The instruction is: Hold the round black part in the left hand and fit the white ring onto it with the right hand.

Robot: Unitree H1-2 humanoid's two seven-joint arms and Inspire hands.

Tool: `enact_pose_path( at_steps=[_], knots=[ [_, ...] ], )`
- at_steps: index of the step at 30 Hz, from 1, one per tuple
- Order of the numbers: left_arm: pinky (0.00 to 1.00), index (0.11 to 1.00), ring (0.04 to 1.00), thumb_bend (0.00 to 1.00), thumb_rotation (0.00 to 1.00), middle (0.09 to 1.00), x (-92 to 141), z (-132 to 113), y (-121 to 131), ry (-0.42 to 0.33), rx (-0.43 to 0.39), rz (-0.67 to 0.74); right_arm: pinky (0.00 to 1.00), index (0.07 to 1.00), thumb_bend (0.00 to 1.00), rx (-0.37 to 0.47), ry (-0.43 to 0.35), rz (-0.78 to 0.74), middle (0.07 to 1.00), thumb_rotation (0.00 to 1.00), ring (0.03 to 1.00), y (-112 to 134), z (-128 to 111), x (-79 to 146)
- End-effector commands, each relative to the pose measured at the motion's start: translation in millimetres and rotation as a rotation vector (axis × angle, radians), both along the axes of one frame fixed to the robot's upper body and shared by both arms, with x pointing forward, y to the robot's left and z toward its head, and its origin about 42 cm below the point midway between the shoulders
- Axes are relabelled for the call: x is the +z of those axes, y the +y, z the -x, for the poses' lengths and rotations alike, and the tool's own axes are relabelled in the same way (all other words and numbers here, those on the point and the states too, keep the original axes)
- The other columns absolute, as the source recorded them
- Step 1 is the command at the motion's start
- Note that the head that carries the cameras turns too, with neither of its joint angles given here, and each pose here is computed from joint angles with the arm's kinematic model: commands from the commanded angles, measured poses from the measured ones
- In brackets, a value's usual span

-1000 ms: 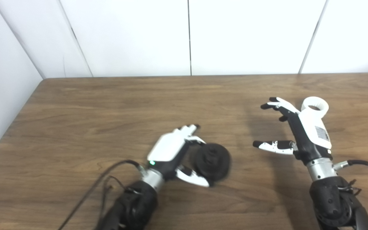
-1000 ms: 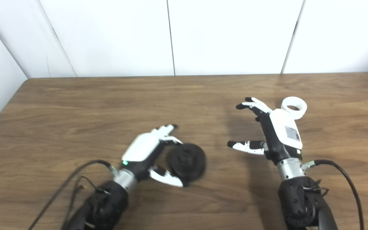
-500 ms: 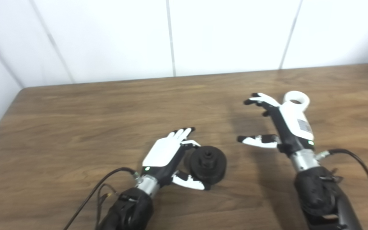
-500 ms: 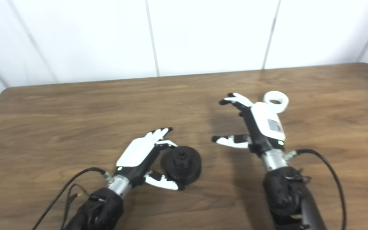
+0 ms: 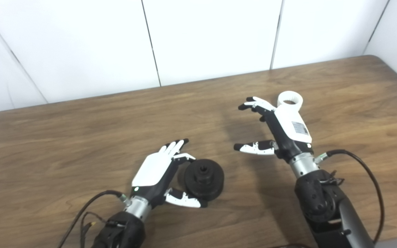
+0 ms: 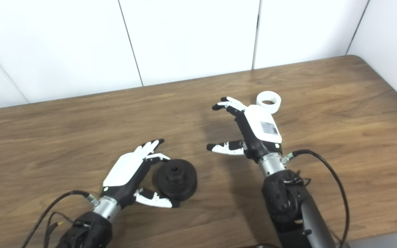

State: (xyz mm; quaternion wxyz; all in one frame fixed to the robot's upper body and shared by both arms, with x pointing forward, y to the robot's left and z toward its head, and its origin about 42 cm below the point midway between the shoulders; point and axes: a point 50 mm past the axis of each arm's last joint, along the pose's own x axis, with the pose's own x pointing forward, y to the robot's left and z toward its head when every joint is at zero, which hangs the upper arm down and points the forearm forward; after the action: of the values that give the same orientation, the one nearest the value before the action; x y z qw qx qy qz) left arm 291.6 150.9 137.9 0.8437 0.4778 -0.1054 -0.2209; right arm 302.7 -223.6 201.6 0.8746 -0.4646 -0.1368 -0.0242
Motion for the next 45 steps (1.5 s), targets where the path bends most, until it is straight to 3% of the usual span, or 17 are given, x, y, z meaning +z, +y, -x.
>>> enact_pose_path(
  at_steps=[1, 11, 18, 22, 28, 37, 45],
  knots=[
    [1.00, 0.633, 1.000, 1.00, 0.37, 1.000, 6.7, -4.0, 13.6, -0.040, 0.007, -0.027, 0.64, 0.748, 0.71, -0.026, -0.101, 0.016, 0.873, 0.24, 0.778, -7.0, -5.7, 26.5],
    [1.00, 0.637, 1.000, 0.99, 0.36, 1.000, 0.8, -7.0, 23.0, -0.025, 0.006, -0.008, 0.65, 0.752, 0.71, -0.168, -0.170, 0.119, 0.873, 0.23, 0.804, -63.4, -14.4, 55.0],
    [1.00, 0.632, 1.000, 0.99, 0.37, 1.000, -1.1, -8.2, 23.0, -0.034, 0.004, -0.009, 0.62, 0.757, 0.76, -0.284, -0.167, 0.236, 0.887, 0.31, 0.809, -99.9, -26.4, 71.8],
    [1.00, 0.631, 1.000, 0.99, 0.37, 1.000, -0.3, -7.9, 24.0, -0.033, 0.007, -0.008, 0.67, 0.754, 0.79, -0.330, -0.163, 0.299, 0.901, 0.40, 0.841, -112.3, -36.0, 75.1],
    [1.00, 0.632, 1.000, 0.99, 0.37, 1.000, 0.7, -6.8, 24.7, -0.033, 0.006, -0.009, 0.85, 0.826, 0.85, -0.371, -0.034, 0.383, 0.986, 0.52, 0.957, -118.7, -63.5, 90.4],
    [1.00, 0.629, 1.000, 0.99, 0.36, 1.000, 1.2, -5.6, 23.1, -0.036, 0.007, -0.005, 0.85, 0.924, 0.98, -0.336, 0.195, 0.497, 1.000, 0.64, 0.990, -119.2, -106.5, 94.6],
    [1.00, 0.627, 1.000, 1.00, 0.35, 1.000, 3.4, -6.3, 22.3, -0.034, 0.009, -0.007, 0.85, 0.938, 1.00, -0.273, 0.294, 0.570, 1.000, 0.73, 1.000, -112.2, -124.7, 78.6]
  ],
)
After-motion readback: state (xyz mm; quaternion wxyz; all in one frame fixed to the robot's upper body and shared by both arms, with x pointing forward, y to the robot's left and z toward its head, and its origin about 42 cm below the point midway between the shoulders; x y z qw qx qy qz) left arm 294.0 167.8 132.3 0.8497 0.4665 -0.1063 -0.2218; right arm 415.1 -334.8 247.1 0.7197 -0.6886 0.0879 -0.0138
